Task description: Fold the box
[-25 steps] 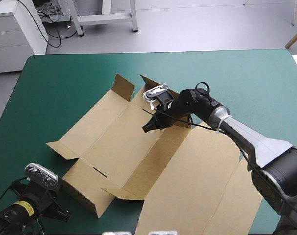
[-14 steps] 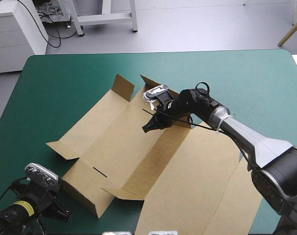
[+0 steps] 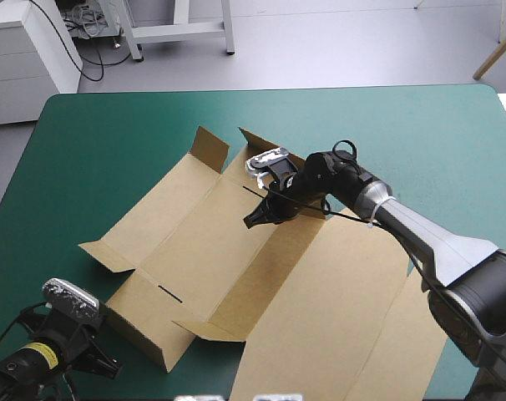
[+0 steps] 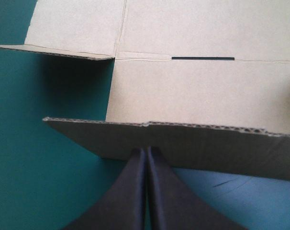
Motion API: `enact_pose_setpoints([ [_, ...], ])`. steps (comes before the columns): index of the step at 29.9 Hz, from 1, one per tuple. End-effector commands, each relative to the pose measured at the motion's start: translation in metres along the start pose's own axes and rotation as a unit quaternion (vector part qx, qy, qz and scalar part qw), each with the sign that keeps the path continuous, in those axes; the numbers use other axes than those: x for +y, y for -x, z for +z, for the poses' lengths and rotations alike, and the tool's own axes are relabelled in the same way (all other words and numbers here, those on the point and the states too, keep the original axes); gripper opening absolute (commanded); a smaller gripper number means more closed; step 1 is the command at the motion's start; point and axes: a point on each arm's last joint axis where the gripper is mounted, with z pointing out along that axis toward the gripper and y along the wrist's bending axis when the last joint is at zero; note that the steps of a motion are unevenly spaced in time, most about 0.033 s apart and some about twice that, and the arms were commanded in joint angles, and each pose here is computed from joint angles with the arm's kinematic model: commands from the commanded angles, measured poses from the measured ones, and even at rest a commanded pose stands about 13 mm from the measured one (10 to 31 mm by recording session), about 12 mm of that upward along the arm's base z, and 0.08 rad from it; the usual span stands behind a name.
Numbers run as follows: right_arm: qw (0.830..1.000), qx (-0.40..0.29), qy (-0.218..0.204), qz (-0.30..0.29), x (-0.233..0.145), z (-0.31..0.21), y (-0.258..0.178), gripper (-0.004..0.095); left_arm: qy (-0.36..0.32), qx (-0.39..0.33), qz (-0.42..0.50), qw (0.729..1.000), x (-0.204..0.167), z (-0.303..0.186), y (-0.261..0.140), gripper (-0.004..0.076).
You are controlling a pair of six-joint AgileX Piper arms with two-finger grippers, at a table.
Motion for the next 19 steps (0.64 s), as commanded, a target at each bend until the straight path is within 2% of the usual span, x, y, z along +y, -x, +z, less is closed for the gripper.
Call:
enact_pose_setpoints([
  [1, 0.999, -0.039, 0.004, -0.008, 0.009, -0.034, 0.015, -0.0018, 0.002, -0.036, -0.003, 0.999, 0.002, -0.006, 0.011, -0.001],
  [8, 0.999, -0.031, -0.026, -0.005, 0.007, -0.072, 0.032, -0.0018, 0.002, -0.036, -0.003, 0.999, 0.002, -0.006, 0.011, -0.001],
  [12, 0.999, -0.035, -0.033, 0.003, -0.001, -0.11, 0.035, -0.0018, 0.002, -0.036, -0.003, 0.999, 0.002, -0.006, 0.011, -0.001],
  [15, 0.998, -0.042, -0.054, 0.012, -0.012, -0.143, 0.028, -0.0018, 0.002, -0.036, -0.003, 0.999, 0.002, -0.006, 0.011, -0.001],
  [19, 0.992, -0.092, -0.08, 0.023, -0.017, -0.19, 0.019, -0.0019, 0.003, -0.036, -0.002, 0.999, 0.002, -0.006, 0.011, -0.001],
])
